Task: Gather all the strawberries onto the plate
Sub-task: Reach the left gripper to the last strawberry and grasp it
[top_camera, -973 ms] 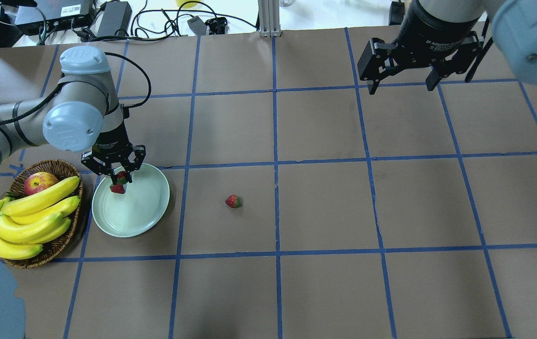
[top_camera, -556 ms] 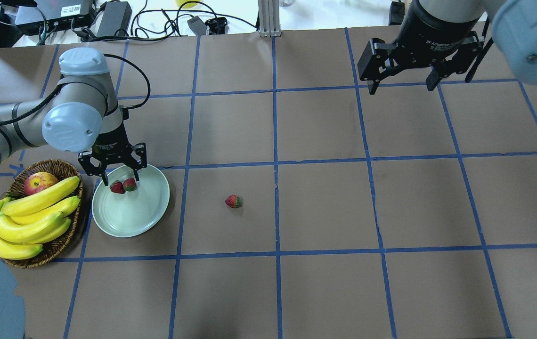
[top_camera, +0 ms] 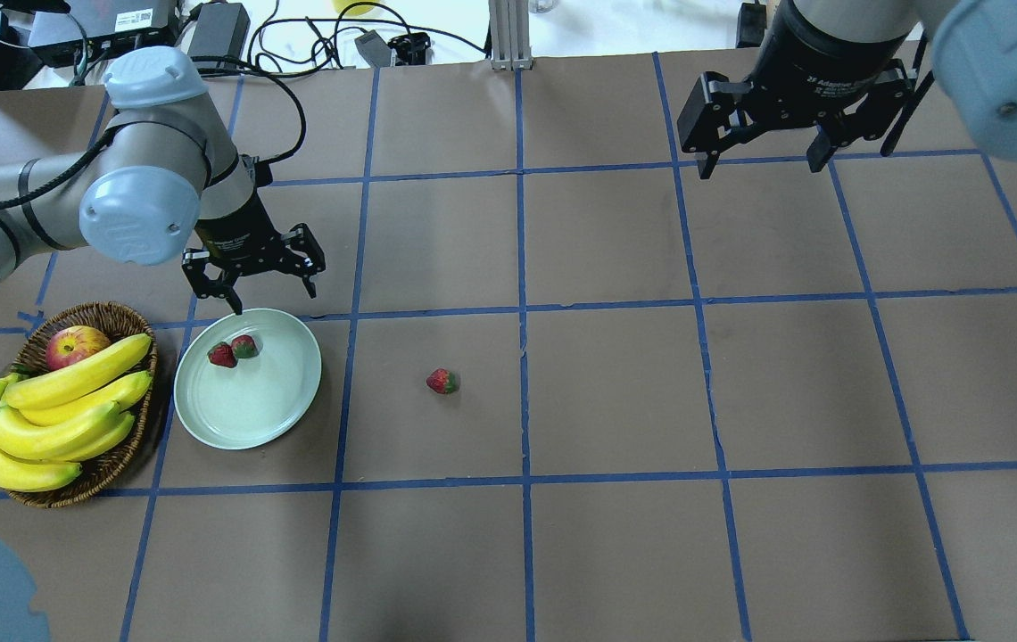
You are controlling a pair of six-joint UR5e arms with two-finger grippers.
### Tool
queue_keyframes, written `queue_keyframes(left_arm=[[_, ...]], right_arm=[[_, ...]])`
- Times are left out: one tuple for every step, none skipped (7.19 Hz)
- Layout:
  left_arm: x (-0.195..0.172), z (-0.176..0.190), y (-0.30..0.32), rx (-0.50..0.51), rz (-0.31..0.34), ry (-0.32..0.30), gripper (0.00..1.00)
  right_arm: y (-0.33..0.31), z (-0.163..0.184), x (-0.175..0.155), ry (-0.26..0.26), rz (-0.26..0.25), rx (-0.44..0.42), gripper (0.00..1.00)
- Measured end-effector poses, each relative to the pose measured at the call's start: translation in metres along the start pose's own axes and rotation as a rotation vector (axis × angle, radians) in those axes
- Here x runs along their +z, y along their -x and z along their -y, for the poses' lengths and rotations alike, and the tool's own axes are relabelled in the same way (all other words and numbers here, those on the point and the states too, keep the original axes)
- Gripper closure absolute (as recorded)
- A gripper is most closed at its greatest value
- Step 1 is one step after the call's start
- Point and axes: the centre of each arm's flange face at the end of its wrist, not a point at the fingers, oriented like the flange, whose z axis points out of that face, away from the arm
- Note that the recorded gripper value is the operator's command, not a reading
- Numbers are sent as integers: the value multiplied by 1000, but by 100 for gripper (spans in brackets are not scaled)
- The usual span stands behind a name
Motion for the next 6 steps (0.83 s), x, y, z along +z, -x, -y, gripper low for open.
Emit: queue_keyframes(left_arm=[[-7, -11, -32, 43, -39, -13, 0], [-6, -24, -63, 83, -79, -11, 0], [-2, -35, -89, 120, -101, -23, 0], [8, -47, -111, 126, -111, -34, 0], [28, -62, -124, 75, -110, -10, 0], [51, -76, -129, 7, -103, 27, 0]], right_arm=[[0, 0, 0, 0, 0, 0, 0], [0, 0, 0, 0, 0, 0, 0], [0, 0, 0, 0, 0, 0, 0], [0, 0, 0, 0, 0, 0, 0], [0, 0, 0, 0, -1, 0, 0], [0, 0, 0, 0, -1, 0, 0]])
